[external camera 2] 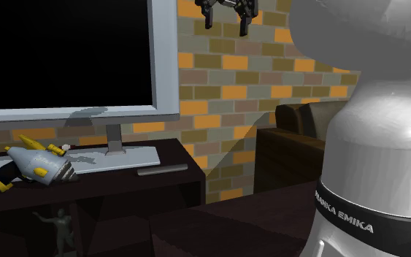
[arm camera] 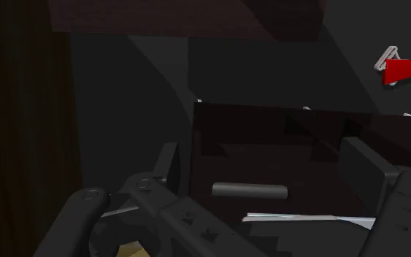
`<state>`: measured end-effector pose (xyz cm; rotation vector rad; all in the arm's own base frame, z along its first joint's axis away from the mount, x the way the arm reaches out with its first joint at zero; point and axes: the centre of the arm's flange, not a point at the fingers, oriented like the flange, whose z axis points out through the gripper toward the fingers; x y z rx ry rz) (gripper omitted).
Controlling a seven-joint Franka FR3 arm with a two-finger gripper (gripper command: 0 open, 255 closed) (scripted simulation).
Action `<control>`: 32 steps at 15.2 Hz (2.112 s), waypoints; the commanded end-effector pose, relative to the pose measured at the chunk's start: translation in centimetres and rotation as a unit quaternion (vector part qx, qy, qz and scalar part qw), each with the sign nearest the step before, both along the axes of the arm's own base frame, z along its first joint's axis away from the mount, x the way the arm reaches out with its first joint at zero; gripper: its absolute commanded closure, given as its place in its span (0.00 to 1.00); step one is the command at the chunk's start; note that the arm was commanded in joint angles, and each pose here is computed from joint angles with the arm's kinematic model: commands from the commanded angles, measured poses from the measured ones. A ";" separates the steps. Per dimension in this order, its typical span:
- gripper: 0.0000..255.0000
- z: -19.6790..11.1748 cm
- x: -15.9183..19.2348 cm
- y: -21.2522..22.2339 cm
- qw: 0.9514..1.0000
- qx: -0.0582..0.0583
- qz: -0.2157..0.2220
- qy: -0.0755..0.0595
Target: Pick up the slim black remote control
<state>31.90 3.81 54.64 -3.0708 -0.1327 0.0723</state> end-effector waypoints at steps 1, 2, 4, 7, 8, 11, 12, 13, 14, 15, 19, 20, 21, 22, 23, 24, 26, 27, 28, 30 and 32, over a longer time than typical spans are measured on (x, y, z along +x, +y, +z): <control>0.00 0.0 0.0 0.0 1.000 0.000 0.000 0.000; 0.00 -1.0 0.8 -0.1 1.000 -0.001 0.017 -0.002; 0.00 -3.1 2.3 -0.3 0.999 -0.003 0.050 -0.006; 0.00 -6.1 4.7 -0.4 0.995 -0.006 0.101 -0.011; 0.00 -7.1 5.5 -0.3 0.993 -0.006 0.117 -0.013; 0.00 -10.2 8.0 -0.1 0.986 -0.009 0.167 -0.019; 0.00 -11.2 8.8 0.0 0.983 -0.010 0.184 -0.021; 0.00 -12.2 9.6 0.2 0.979 -0.011 0.200 -0.023; 0.00 -13.2 10.4 0.3 0.976 -0.012 0.217 -0.025; 0.00 -14.1 11.2 0.5 0.972 -0.013 0.233 -0.027; 0.00 -18.1 14.4 1.6 0.954 -0.016 0.298 -0.034; 0.00 -19.1 15.2 1.9 0.949 -0.017 0.314 -0.036; 0.00 -20.0 16.0 2.3 0.943 -0.018 0.330 -0.038; 0.00 -21.0 16.7 2.7 0.937 -0.019 0.346 -0.039; 0.00 -22.0 17.5 3.1 0.931 -0.020 0.361 -0.041; 0.00 -23.0 18.2 3.5 0.925 -0.021 0.377 -0.043; 0.00 -24.9 19.7 4.4 0.912 -0.022 0.408 -0.046; 0.00 -25.8 20.4 4.9 0.904 -0.023 0.423 -0.048; 0.00 -26.8 21.1 5.4 0.897 -0.024 0.438 -0.050; 0.00 -28.7 22.4 6.5 0.882 -0.026 0.468 -0.053; 0.00 -30.6 23.7 7.7 0.865 -0.027 0.498 -0.057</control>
